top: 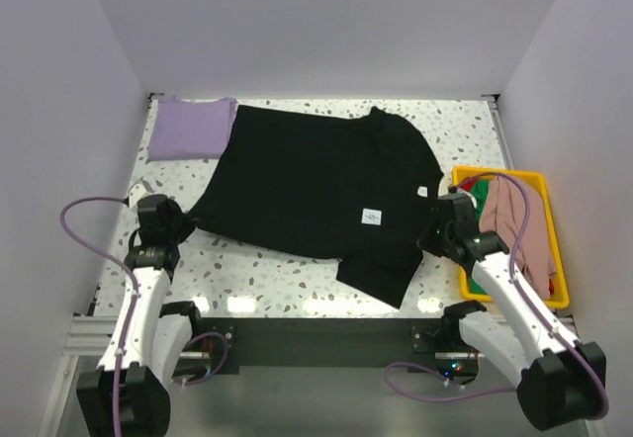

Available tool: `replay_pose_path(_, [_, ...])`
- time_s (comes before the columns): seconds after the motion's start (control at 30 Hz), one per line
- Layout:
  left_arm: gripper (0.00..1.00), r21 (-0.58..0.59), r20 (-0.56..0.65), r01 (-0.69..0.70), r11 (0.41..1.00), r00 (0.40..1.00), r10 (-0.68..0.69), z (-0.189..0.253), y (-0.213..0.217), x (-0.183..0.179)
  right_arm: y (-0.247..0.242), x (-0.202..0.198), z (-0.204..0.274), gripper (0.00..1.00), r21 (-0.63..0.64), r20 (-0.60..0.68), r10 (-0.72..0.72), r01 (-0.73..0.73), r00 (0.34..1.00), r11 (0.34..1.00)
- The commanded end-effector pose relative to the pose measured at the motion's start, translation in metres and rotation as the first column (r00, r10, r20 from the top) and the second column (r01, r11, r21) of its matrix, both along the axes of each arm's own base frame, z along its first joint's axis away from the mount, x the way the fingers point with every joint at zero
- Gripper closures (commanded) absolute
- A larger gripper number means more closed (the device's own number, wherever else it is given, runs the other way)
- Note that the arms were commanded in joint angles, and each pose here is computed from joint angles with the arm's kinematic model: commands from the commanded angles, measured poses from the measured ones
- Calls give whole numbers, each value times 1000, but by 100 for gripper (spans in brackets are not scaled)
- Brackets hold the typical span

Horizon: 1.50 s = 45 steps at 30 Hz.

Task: Fold and stack the t-shirts
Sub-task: Flatten the tshirt out, then fold the tshirt

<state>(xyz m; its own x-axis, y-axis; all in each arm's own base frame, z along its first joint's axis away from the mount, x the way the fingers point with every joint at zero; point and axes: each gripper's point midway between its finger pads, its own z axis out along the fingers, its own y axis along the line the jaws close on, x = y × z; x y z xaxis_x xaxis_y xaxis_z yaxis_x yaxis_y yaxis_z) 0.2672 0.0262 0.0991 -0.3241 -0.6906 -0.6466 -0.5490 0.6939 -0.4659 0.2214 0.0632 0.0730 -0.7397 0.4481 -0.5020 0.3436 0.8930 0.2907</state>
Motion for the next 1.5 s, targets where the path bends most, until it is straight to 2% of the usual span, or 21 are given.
replay_pose_path(0.0, [100,8,29,-83,996,996,83,13,11,-9,1,-20,6,100,51,-14,-27,27,1000,998])
replay_pose_path(0.13, [100,-15,38,-56,998,998,57,22,5,-3,2,-24,20,100,75,23,-32,30,999,997])
replay_pose_path(0.23, [100,-29,67,6,1000,998,-4,30,-2,17,3,-11,34,100,63,44,-22,19,999,998])
replay_pose_path(0.3, [100,-48,98,63,997,994,-58,38,-11,31,5,1,39,100,39,29,-8,6,1000,999])
replay_pose_path(0.47, [100,-88,84,137,987,988,-129,37,-20,71,4,40,48,100,-30,6,-5,5,1000,1000])
replay_pose_path(0.57, [100,-93,66,145,985,988,-139,34,-20,91,4,63,56,100,-58,30,-6,7,1000,998])
replay_pose_path(0.6, [100,-92,60,143,985,989,-137,33,-18,95,4,68,48,100,-72,-1,-4,4,1000,997])
replay_pose_path(0.87, [99,-97,18,170,981,985,-169,24,-19,147,9,116,39,100,-91,-21,-11,9,1000,996])
replay_pose_path(1.1, [99,-108,-23,177,978,983,-180,9,-21,172,7,142,37,100,-58,-22,-21,20,1000,998])
replay_pose_path(1.47, [98,-114,-46,192,975,979,-198,-3,-22,190,-12,153,21,100,27,-43,-56,57,997,998])
